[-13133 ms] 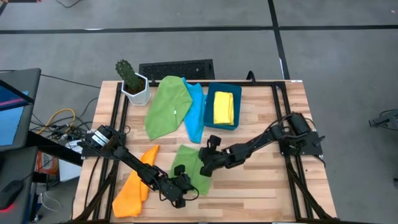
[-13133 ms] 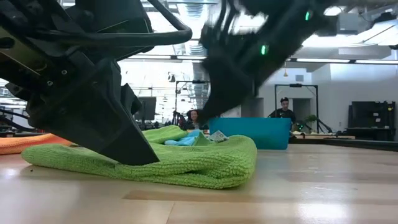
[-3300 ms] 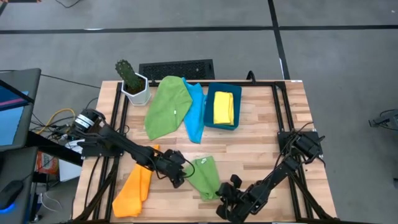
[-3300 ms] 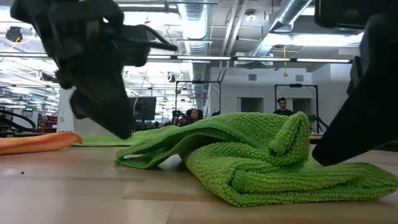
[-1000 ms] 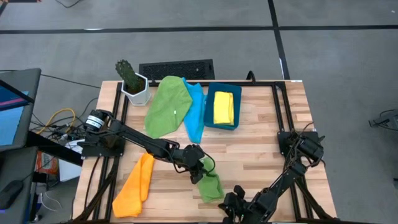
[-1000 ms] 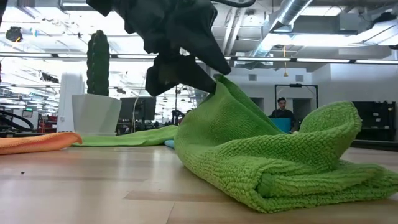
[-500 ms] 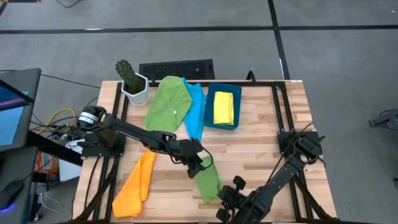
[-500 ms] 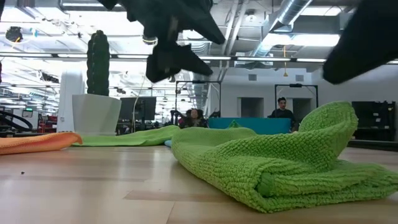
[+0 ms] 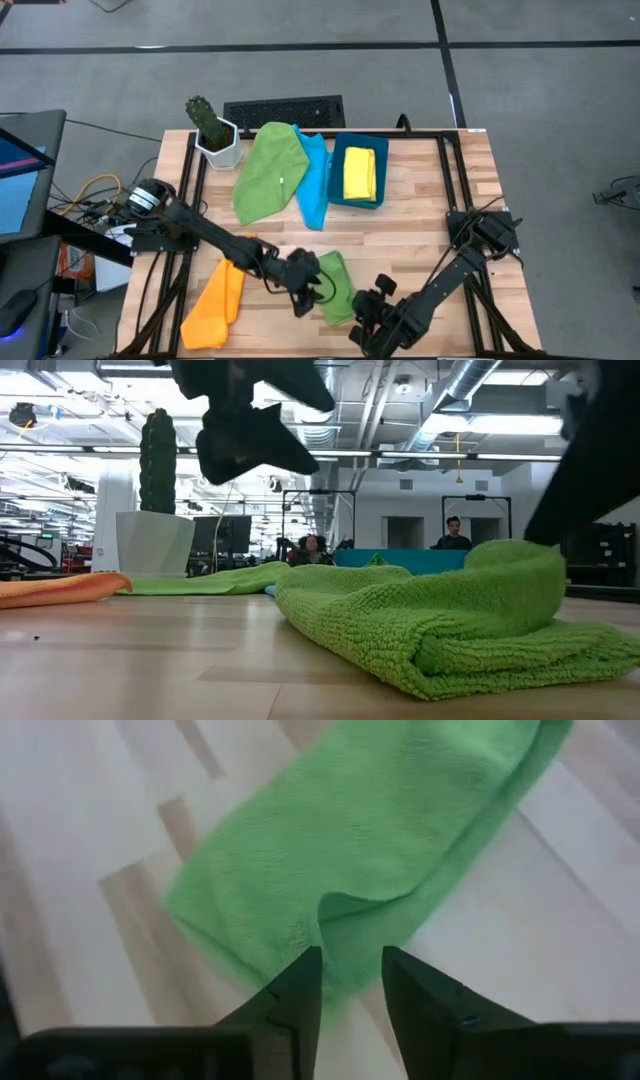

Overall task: Fold microfiber towels
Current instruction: Fold the right green towel

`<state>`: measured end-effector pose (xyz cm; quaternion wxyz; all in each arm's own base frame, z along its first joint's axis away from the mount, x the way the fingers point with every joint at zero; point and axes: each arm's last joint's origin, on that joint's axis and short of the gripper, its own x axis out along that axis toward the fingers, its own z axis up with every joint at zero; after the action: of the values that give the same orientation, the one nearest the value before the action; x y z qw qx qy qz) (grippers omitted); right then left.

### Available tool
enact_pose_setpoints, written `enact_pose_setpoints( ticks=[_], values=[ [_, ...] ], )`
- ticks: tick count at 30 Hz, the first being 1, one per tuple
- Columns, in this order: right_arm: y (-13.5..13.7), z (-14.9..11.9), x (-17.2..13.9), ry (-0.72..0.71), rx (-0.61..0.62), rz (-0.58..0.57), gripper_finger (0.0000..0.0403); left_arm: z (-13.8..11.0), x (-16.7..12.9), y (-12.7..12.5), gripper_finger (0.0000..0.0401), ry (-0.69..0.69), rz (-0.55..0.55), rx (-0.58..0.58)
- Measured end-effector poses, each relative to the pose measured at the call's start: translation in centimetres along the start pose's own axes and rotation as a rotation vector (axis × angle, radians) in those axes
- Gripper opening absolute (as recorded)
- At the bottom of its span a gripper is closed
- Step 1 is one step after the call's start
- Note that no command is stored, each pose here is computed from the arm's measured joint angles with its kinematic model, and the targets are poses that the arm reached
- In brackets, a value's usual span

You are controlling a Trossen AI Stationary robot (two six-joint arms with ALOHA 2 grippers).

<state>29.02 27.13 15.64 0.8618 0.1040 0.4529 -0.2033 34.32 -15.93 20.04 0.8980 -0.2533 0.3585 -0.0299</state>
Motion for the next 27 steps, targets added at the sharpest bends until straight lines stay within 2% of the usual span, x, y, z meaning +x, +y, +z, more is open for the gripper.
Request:
enact_pose_setpoints(
  ticks=[3, 7, 14, 20, 24, 27],
  values=[
    [-0.2, 0.3, 0.5, 0.034, -0.018, 0.012, 0.0137, -1.4, 1.3, -0.7, 0.0204, 0.008, -0.022, 0.019],
    [0.0, 0.4, 0.5, 0.069, -0.008, 0.053, 0.0129, -3.0, 3.2, -0.7, 0.0201, 0.024, -0.018, -0.011],
    [0.6, -0.7, -0.3, 0.079, 0.008, 0.086, 0.0079, -5.1, 5.6, -0.8, 0.0185, 0.048, -0.065, -0.057],
    [0.9, -1.3, -1.3, 0.031, 0.057, 0.093, 0.0051, -5.2, 6.0, -0.7, 0.0171, 0.008, -0.049, -0.081],
    [0.5, 0.1, -3.3, -0.081, 0.093, 0.105, 0.0049, -5.0, 6.0, -0.9, 0.0160, -0.049, -0.032, -0.086],
    [-0.2, 0.9, -3.5, -0.105, 0.099, 0.070, 0.0054, -4.8, 5.9, -1.2, 0.0150, -0.061, -0.023, -0.076]
  ],
)
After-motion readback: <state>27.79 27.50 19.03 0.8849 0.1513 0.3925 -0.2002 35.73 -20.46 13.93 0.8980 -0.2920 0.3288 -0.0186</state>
